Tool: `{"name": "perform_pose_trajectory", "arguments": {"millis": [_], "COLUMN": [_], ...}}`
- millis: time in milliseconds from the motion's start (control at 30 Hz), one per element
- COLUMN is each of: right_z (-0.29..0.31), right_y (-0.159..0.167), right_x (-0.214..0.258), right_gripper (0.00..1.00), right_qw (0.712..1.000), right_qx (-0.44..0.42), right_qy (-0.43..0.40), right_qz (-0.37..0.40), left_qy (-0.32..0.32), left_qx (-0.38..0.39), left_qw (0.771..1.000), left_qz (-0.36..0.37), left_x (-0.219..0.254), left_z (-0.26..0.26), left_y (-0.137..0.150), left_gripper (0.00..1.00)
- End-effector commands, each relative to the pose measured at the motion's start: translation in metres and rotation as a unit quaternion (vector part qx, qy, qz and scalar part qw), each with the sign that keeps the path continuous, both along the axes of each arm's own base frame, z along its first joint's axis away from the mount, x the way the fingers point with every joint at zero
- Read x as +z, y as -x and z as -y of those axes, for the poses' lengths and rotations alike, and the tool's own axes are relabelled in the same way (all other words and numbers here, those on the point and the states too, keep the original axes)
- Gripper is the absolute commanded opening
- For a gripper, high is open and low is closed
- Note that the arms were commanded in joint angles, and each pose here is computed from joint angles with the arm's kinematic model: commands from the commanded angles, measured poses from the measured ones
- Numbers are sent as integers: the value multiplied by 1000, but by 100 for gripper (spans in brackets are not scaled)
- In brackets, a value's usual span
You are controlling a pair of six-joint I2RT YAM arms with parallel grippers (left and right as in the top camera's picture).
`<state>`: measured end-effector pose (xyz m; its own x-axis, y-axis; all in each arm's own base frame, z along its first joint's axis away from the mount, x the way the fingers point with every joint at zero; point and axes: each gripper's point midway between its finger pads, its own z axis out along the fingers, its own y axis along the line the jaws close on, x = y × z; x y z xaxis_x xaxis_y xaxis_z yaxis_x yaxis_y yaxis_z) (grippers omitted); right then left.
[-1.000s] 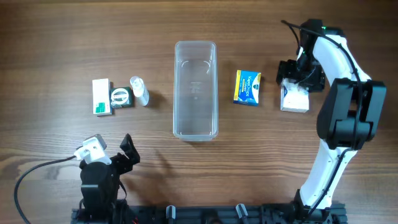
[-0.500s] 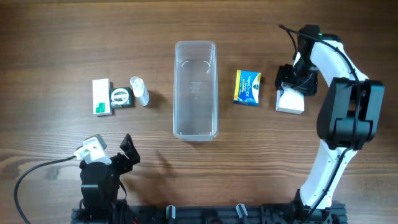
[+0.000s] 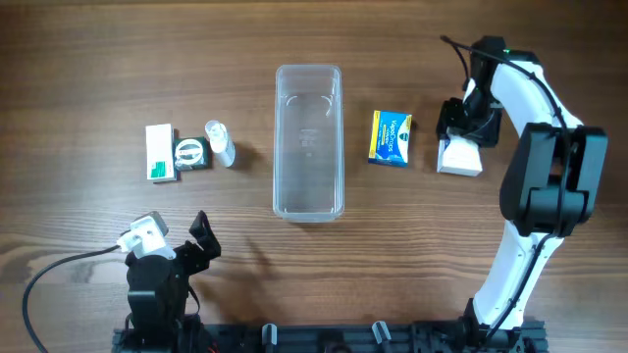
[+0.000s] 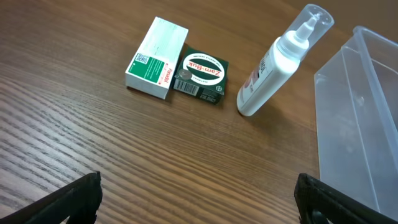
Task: Pack container
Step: 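Lift the Hansaplast box and lower it into the clear container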
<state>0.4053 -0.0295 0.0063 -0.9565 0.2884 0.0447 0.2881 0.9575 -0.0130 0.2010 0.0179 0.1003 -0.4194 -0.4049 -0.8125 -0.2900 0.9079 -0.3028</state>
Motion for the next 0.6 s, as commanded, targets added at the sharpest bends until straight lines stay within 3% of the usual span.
{"name": "perform_pose_trajectory", "arguments": {"millis": [0,167,567], "right_z": [-2,-19,-160], "right_y": [-21,-33,-65], "right_x": [40,80,180], "right_gripper": [73,73,74], "right_qw": [998,991,938], "right_qx": [10,47,195], "right_qy": [-2,-25,-93], "right_qz": [61,120,273], "left_qy": [-6,-6,-6], "left_qx": [-5,-5,-5], "left_qw": [1000,1000,1000], "left_qz": [0,0,0], "left_x": [0,0,0], "left_z": [1,1,1], "left_y": [0,0,0], "left_gripper": [100,100,100]}}
